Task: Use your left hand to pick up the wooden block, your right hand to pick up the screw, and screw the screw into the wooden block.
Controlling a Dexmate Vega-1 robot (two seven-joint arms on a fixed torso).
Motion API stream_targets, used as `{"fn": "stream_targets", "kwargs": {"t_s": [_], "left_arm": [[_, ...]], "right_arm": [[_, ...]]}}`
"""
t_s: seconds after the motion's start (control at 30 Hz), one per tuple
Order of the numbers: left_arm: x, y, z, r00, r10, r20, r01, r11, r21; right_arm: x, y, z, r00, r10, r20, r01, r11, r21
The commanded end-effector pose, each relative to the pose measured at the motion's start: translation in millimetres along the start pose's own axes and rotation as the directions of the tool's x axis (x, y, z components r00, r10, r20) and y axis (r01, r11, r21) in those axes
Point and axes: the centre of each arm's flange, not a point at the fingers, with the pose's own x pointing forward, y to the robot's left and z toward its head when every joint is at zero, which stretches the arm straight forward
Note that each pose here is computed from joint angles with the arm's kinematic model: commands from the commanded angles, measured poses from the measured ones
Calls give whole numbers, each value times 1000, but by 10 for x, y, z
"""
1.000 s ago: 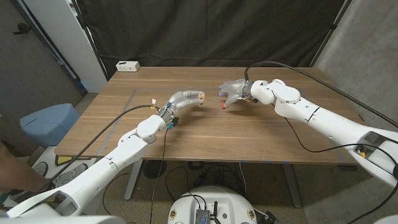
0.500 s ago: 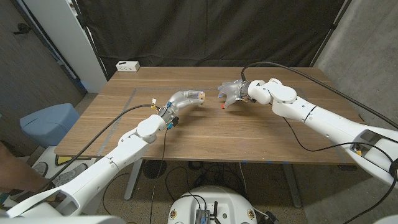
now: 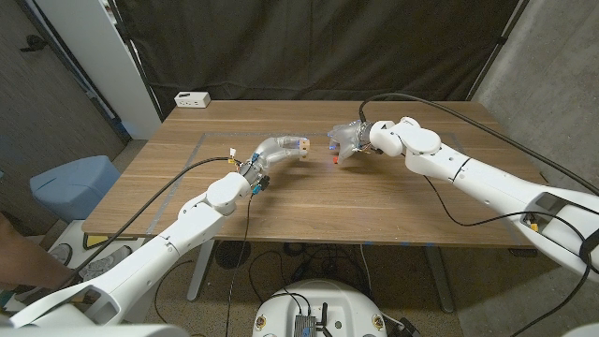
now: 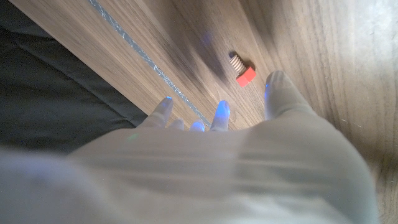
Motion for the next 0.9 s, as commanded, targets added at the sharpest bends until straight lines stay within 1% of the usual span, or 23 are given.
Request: {"fn": "stream_targets", "kwargs": {"t_s": [0.03,0.47,0.9], "left_arm": [[28,-29,6,1000,-8,12,8,1000,-4],[56,-57,12,1000,-14,14,14,1000,-5],[61,-74,15,1000,-15,14,15,1000,-2]], "right_arm": [[59,11,41,1000,13,-6,-13,1000,-22],[102,-2,79,1000,19,-10,-19,999,-35],[132,-1,67,1000,22,-13,-23,999,-43]]}}
